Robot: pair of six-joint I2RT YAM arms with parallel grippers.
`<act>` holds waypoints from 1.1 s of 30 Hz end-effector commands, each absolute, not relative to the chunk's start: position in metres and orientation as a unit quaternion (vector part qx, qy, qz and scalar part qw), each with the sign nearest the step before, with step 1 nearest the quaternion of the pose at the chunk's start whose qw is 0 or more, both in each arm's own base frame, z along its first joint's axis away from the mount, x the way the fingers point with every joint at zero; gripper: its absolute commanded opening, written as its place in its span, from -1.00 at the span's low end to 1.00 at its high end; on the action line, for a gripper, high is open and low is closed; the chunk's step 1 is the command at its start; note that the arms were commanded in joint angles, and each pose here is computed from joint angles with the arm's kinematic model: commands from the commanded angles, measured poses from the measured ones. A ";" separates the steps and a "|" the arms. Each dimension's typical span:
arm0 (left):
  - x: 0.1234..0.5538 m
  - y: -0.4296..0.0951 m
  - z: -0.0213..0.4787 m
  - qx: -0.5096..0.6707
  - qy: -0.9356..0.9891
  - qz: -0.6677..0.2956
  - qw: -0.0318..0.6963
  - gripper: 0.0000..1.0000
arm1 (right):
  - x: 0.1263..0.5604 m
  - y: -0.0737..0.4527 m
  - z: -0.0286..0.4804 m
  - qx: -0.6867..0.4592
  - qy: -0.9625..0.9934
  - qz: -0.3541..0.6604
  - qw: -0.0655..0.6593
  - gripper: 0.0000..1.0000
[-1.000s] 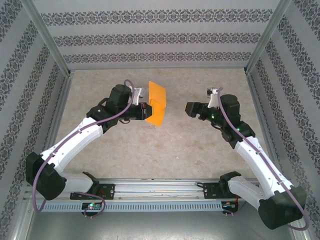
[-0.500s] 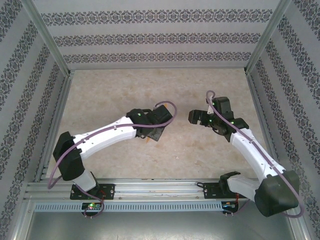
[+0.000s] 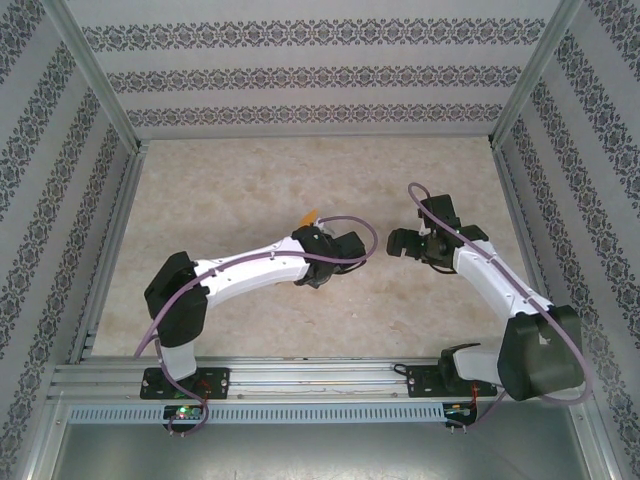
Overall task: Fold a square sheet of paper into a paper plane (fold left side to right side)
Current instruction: Turn over the paper at the center of the table.
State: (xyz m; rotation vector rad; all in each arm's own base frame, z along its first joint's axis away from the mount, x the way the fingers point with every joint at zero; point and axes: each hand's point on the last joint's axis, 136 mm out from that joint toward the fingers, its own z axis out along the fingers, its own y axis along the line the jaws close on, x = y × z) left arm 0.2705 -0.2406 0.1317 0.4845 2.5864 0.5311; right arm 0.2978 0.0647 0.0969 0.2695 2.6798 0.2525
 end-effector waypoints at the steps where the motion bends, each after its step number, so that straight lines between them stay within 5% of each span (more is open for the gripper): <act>1: 0.278 -0.237 0.136 0.122 0.943 0.197 0.237 -1.00 | 0.297 0.057 0.094 0.118 0.968 0.080 0.206 0.96; 16: 0.285 -0.247 0.094 -0.012 0.953 0.239 0.187 -1.00 | 0.282 0.039 0.088 0.127 0.967 0.074 0.209 0.96; 29: 0.291 -0.286 0.041 -0.021 0.985 0.125 0.118 -1.00 | 0.269 0.031 0.088 0.140 0.962 0.082 0.221 0.96; 33: 0.291 -0.292 0.037 -0.018 0.988 0.109 0.108 -0.86 | 0.267 0.031 0.088 0.140 0.961 0.087 0.223 0.96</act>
